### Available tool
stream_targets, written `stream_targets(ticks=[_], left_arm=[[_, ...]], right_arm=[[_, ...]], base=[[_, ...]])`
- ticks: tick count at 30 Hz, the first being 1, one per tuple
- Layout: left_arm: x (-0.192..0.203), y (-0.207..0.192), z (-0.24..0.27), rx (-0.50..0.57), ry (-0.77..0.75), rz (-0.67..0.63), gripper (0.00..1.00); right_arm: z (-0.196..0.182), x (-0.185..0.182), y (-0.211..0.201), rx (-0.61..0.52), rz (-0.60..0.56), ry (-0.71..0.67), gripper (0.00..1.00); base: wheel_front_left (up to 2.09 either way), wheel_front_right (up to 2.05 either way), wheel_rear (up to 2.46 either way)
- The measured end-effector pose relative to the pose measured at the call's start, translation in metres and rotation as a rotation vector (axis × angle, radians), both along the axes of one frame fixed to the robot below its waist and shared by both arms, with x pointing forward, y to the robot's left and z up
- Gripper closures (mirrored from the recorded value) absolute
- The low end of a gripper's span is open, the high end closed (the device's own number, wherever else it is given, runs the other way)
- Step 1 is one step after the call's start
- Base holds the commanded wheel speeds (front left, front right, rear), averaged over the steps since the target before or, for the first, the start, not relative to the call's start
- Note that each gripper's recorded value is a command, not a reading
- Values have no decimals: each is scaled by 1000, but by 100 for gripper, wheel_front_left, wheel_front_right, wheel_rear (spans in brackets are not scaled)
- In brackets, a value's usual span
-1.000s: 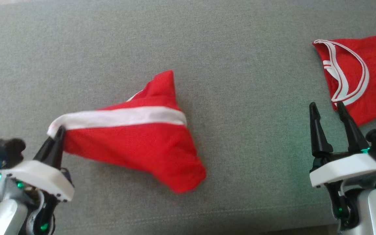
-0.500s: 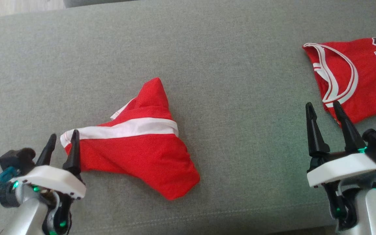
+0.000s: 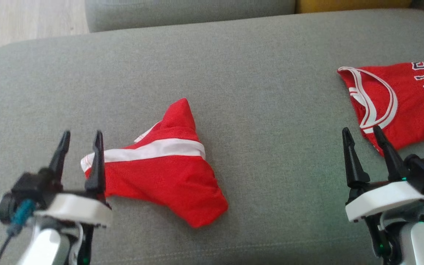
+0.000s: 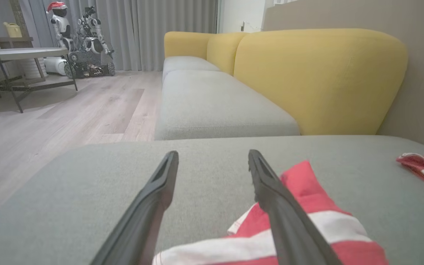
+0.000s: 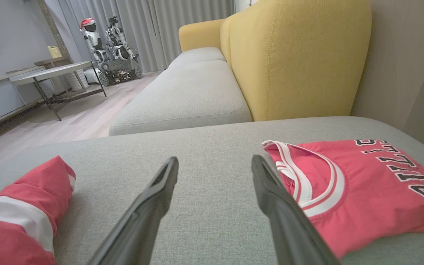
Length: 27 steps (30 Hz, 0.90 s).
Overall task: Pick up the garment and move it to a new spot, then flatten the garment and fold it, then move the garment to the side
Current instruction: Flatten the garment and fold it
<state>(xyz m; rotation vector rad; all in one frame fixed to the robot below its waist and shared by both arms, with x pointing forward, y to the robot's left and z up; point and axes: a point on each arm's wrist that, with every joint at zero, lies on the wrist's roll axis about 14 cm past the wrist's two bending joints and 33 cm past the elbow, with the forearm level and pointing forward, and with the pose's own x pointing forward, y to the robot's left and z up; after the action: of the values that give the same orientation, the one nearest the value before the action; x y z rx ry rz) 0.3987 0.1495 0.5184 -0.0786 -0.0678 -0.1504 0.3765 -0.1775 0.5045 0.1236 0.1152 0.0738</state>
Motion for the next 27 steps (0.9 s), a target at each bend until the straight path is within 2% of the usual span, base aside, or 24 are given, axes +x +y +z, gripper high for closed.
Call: stream_targets(ticks=[5, 21, 27], left_arm=[[-18, 5, -10, 12, 44, 21, 0], [-20, 8, -7, -4, 50, 34, 0], [-22, 11, -11, -5, 63, 40, 0]], right_arm=[[2, -6, 3, 0, 8, 0, 0], [0, -3, 9, 1, 27, 10, 0], [-12, 7, 32, 9, 97, 47, 0]], base=[[0, 0, 0], [0, 0, 0], [0, 0, 0]])
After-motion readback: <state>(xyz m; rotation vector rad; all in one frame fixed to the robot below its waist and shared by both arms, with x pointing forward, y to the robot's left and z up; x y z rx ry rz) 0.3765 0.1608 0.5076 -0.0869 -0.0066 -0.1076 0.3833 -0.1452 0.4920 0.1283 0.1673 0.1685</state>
